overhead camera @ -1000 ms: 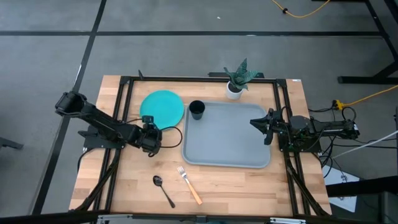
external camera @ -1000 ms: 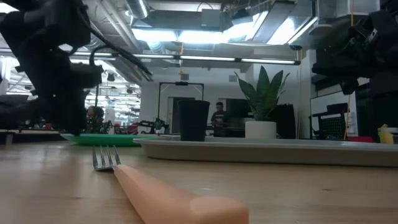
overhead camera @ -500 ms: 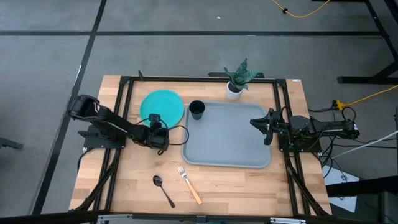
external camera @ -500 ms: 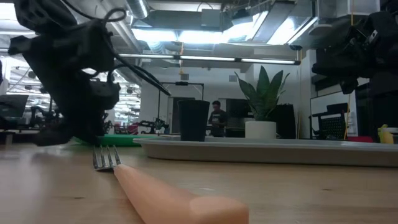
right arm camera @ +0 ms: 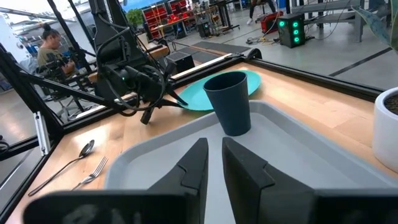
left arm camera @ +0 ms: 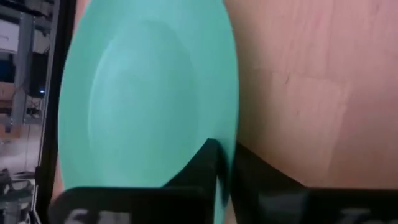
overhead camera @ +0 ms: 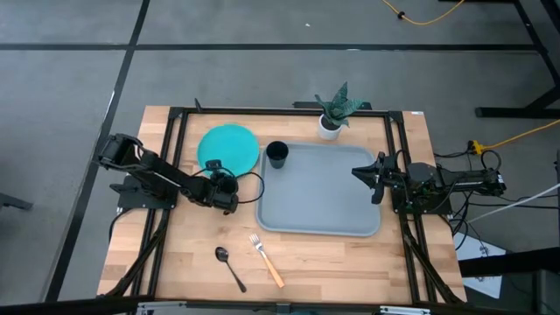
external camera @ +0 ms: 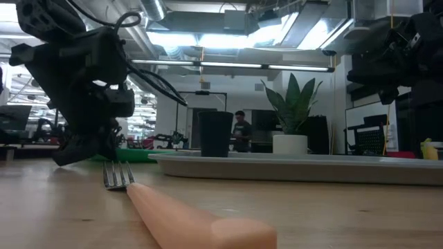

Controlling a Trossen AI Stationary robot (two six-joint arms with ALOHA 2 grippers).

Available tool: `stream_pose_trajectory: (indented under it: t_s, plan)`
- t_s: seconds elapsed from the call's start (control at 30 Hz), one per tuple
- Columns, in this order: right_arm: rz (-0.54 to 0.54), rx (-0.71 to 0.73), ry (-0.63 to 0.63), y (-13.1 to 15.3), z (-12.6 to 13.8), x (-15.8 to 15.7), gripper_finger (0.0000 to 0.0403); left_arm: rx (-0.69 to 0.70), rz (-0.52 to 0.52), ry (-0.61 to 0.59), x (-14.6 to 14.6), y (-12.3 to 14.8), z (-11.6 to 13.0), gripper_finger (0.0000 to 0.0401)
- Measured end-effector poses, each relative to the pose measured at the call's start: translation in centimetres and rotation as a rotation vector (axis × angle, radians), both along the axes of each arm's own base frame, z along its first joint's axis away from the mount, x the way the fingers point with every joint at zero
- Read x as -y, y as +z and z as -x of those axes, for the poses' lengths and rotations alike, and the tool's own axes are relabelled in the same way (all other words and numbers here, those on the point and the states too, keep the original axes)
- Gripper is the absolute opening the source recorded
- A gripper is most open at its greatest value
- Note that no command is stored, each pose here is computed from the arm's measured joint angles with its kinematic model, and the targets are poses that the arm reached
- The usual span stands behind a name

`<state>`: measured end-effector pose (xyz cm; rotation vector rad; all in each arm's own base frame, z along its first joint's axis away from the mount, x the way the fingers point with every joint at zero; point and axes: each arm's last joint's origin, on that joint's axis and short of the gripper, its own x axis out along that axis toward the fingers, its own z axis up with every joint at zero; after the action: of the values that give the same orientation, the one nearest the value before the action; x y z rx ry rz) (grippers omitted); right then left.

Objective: Pick and place plate/cup/fork/spoon on tray
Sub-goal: Put the blue plate on the grey tray to the bottom right of the black cup

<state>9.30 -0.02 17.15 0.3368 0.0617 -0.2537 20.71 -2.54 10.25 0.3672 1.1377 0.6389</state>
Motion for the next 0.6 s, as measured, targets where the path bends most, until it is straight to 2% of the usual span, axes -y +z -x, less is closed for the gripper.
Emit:
stream_pose_trajectory:
  t_s: [0.1, 0.2, 0.43, 0.5, 0.6]
  plan:
    - [0.0, 0.0, 0.0, 0.0, 0.0, 0.0, 0.0053, 0.013, -0.002, 0.002, 0.5, 0.7, 0.0, 0.0007]
    - [-0.001, 0.0, 0.0, 0.0, 0.0, 0.0, 0.0053, -0.016, -0.034, -0.008, 1.1, 3.0, -0.3, 0.0004]
    - [-0.002, 0.0, -0.001, 0.0, 0.0, 0.0, 0.0053, -0.097, -0.098, 0.115, 2.5, 11.1, -0.1, 0.0002]
    - [0.001, 0.0, 0.0, 0.0, 0.0, 0.0, 0.0053, -0.082, -0.127, 0.143, 2.9, 13.3, 0.0, 0.0002]
    - [0.001, 0.0, 0.0, 0.0, 0.0, 0.0, 0.0053, 0.035, -0.154, 0.142, 3.7, 16.6, -0.7, 0.0001]
